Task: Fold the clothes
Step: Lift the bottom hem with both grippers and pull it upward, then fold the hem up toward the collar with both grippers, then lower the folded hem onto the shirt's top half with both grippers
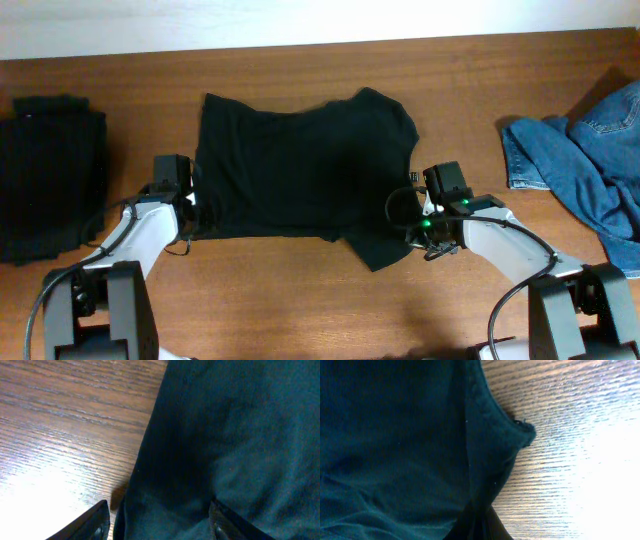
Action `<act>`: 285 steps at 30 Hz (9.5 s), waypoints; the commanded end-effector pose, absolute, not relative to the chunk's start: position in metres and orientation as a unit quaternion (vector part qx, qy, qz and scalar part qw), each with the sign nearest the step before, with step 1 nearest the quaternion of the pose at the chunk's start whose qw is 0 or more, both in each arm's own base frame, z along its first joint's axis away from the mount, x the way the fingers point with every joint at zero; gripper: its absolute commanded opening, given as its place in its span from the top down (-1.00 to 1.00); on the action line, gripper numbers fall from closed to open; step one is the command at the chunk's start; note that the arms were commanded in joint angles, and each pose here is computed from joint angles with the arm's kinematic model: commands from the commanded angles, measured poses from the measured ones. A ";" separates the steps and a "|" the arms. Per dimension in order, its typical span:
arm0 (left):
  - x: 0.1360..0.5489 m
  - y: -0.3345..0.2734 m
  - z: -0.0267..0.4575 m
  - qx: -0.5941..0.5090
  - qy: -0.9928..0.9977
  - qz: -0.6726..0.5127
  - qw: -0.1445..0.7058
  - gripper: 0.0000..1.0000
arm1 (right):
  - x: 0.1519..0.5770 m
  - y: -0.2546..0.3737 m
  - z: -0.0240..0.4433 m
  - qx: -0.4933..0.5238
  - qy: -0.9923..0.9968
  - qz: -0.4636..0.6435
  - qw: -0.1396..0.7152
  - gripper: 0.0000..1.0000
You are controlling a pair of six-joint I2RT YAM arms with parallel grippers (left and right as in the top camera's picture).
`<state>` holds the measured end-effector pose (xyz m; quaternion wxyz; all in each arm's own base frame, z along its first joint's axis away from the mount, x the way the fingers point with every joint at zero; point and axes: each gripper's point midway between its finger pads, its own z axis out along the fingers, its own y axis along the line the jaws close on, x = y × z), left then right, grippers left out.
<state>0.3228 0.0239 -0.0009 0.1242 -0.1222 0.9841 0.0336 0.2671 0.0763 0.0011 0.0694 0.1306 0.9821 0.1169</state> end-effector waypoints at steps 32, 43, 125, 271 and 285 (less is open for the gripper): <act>0.318 0.021 -0.006 -0.123 0.987 0.027 0.096 0.98 | 0.293 0.078 0.033 0.120 0.982 0.116 0.086 0.92; 0.331 0.021 0.021 -0.123 0.988 0.026 0.090 0.99 | 0.307 0.081 0.049 0.123 0.980 0.121 0.103 0.92; 0.397 0.002 0.087 -0.217 0.958 -0.064 0.175 0.98 | 0.358 0.032 0.115 0.223 0.954 0.107 0.167 0.92; 0.451 -0.024 0.023 -0.168 0.965 -0.039 0.197 0.75 | 0.366 0.092 0.029 0.182 0.968 0.106 0.136 0.31; 0.451 -0.024 0.023 -0.168 0.965 -0.038 0.197 0.75 | 0.366 0.087 0.017 0.221 0.959 0.103 0.143 0.27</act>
